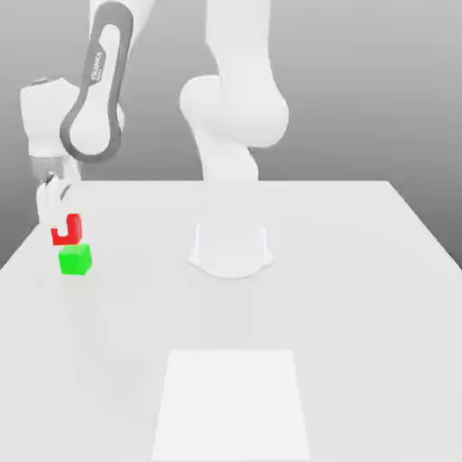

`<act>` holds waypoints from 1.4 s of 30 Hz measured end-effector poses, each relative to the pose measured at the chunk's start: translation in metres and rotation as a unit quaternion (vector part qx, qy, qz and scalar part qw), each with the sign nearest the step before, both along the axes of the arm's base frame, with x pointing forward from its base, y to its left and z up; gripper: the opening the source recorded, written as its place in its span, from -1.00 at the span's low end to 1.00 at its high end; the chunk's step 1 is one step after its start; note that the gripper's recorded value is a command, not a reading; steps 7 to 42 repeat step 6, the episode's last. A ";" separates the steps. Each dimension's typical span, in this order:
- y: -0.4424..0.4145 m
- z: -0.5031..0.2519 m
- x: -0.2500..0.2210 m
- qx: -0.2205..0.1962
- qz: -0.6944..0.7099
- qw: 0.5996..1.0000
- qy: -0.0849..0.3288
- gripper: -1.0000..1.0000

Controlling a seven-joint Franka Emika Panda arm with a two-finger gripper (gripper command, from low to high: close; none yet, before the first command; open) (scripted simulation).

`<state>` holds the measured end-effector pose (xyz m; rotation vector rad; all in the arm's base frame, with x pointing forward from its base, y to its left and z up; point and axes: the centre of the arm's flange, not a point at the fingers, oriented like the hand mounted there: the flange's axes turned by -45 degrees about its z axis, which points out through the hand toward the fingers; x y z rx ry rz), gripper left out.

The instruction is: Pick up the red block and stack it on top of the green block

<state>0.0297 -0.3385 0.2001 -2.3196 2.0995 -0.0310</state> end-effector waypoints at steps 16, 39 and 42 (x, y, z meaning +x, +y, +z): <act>0.002 -0.014 -0.001 0.001 0.002 1.000 0.006 -1.00; 0.002 -0.014 -0.001 0.001 0.002 1.000 0.006 -1.00; 0.002 -0.014 -0.001 0.001 0.002 1.000 0.006 -1.00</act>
